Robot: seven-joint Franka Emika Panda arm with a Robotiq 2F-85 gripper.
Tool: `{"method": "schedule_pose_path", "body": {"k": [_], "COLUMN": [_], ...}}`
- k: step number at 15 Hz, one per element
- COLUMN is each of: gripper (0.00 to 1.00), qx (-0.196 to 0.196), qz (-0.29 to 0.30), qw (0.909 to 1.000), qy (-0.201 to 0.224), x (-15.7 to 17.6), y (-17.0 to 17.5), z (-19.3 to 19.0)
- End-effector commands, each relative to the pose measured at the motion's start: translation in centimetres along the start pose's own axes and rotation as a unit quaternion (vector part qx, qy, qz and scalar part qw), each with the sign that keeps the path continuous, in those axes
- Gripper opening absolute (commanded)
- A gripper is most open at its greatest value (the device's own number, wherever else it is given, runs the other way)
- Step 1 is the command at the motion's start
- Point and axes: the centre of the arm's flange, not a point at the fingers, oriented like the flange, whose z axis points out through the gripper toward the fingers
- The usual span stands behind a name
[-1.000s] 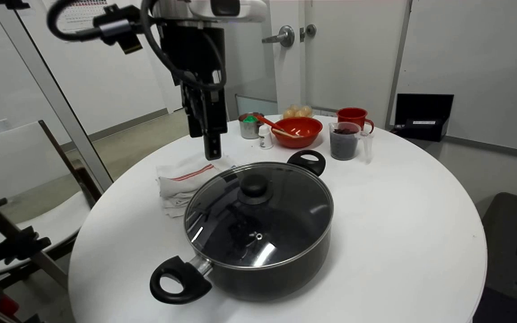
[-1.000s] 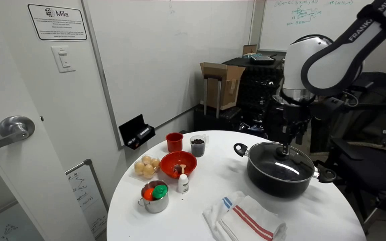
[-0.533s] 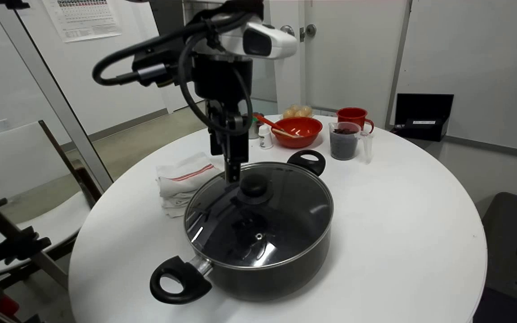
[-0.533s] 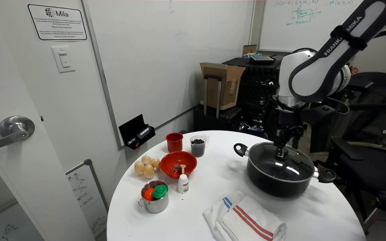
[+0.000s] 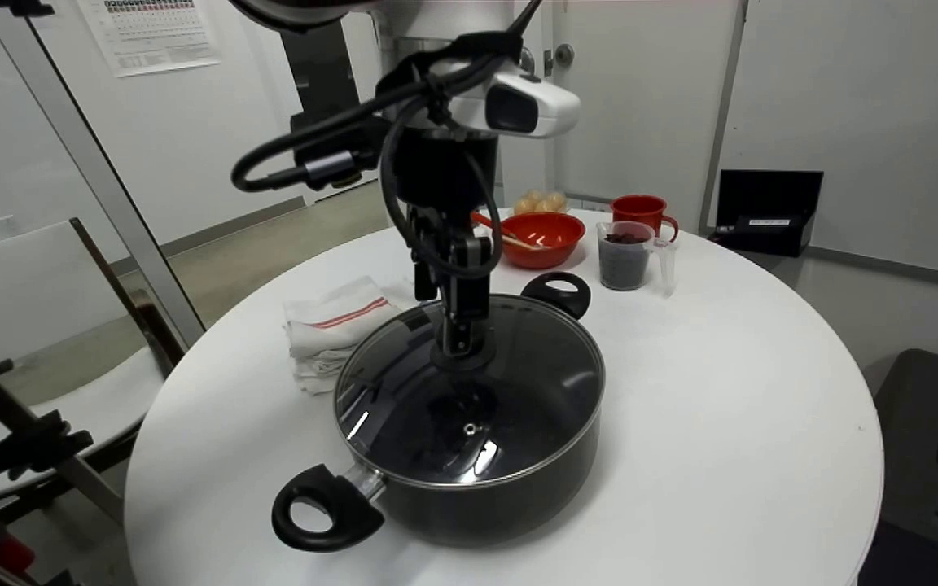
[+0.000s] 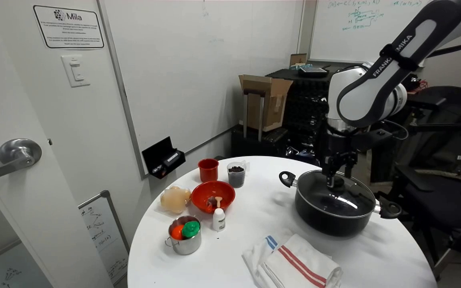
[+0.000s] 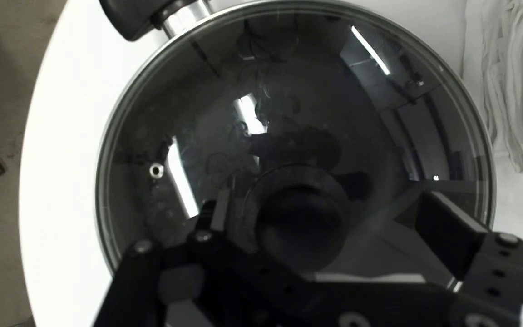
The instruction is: Take the lid off the pot
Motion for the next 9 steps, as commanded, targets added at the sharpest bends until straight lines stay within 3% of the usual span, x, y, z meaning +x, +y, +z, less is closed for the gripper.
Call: {"method": "schedule_pose_path", "body": {"k": [1, 3, 4, 6, 9], "gripper": [1.0, 1.0, 0.75, 0.68, 0.44], "qx": [0.003, 0.003, 0.004, 0.005, 0.006], "qz": [0.011, 0.011, 0.011, 0.012, 0.016], "qw": [0.9999, 0.9999, 0.9999, 0.9999, 0.9998], "qy": [0.004, 0.006, 0.006, 0.007, 0.008], "x": [1.62, 1.73, 1.76, 1.77, 1.77], "y": [-0.24, -0.19, -0.1, 0.02, 0.3], "z": [0.8, 0.96, 1.05, 1.13, 1.04]}}
